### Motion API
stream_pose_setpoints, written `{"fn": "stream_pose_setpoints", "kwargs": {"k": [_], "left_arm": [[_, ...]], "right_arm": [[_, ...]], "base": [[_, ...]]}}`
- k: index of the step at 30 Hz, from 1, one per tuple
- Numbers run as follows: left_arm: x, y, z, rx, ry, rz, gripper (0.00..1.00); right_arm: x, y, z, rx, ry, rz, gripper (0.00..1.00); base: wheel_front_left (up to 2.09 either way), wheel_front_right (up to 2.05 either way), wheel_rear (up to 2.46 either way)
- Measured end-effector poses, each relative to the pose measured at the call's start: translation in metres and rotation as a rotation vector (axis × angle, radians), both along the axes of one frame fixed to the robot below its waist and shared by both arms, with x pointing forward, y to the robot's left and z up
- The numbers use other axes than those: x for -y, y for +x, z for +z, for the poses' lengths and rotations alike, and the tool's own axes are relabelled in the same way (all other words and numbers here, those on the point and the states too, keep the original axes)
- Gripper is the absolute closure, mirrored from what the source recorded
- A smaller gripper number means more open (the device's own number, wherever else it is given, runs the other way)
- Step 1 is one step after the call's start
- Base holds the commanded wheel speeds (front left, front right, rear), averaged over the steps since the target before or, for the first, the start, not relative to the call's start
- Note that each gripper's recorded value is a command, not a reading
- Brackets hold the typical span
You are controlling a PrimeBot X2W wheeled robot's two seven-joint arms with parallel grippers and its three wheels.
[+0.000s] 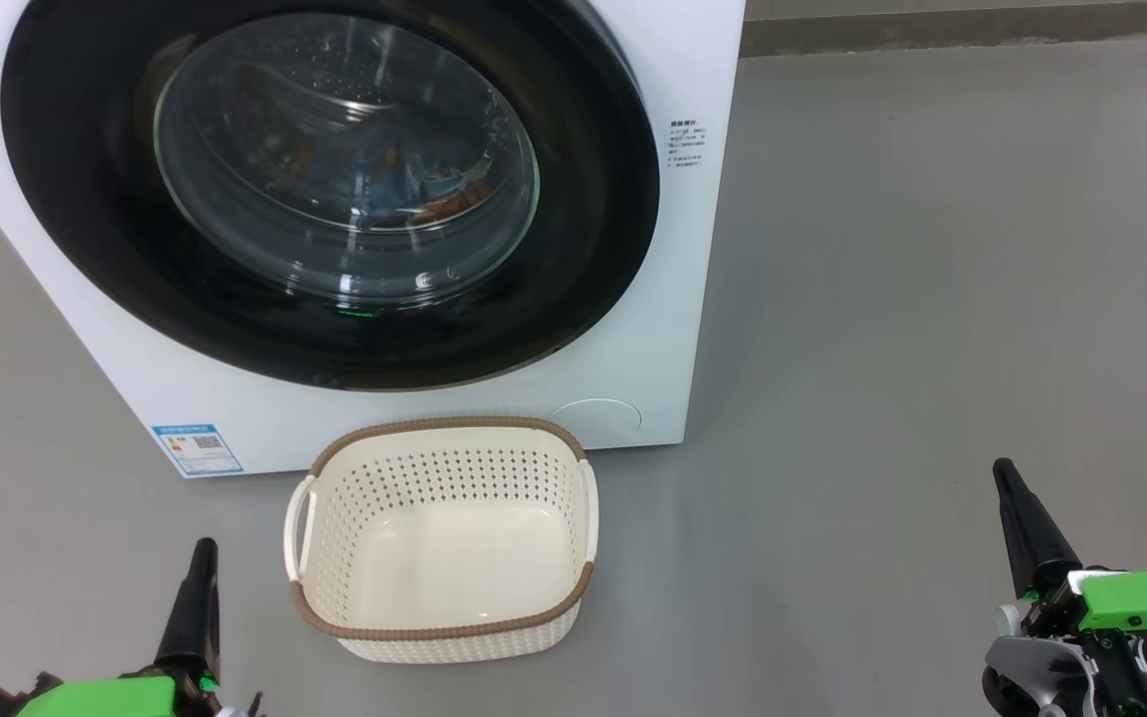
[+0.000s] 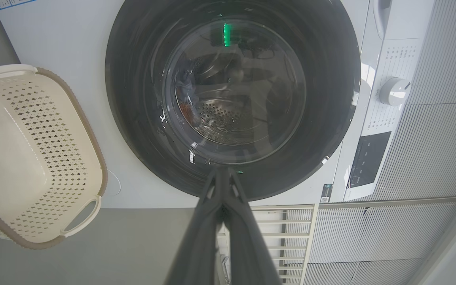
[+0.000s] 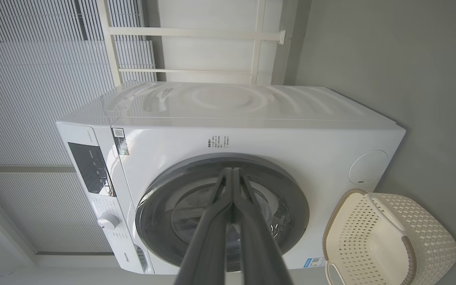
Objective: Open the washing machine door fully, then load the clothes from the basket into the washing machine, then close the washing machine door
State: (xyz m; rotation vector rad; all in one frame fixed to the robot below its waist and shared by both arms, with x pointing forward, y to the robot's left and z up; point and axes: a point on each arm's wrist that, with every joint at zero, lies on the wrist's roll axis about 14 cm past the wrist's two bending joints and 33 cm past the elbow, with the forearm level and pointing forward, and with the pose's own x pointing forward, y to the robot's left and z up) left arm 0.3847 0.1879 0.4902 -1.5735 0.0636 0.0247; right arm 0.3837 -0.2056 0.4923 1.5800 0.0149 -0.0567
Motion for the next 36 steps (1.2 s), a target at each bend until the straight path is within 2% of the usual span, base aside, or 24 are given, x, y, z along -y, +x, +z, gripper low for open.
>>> {"fn": "stream_pose_setpoints", "kwargs": {"k": [36], "left_arm": [[0.0000, 0.0000, 0.0000, 0.000, 0.000, 0.000, 1.00]], "right_arm": [[0.0001, 0.0000, 0.0000, 0.000, 0.000, 0.000, 1.00]], "base": [[0.00, 0.00, 0.00]]}}
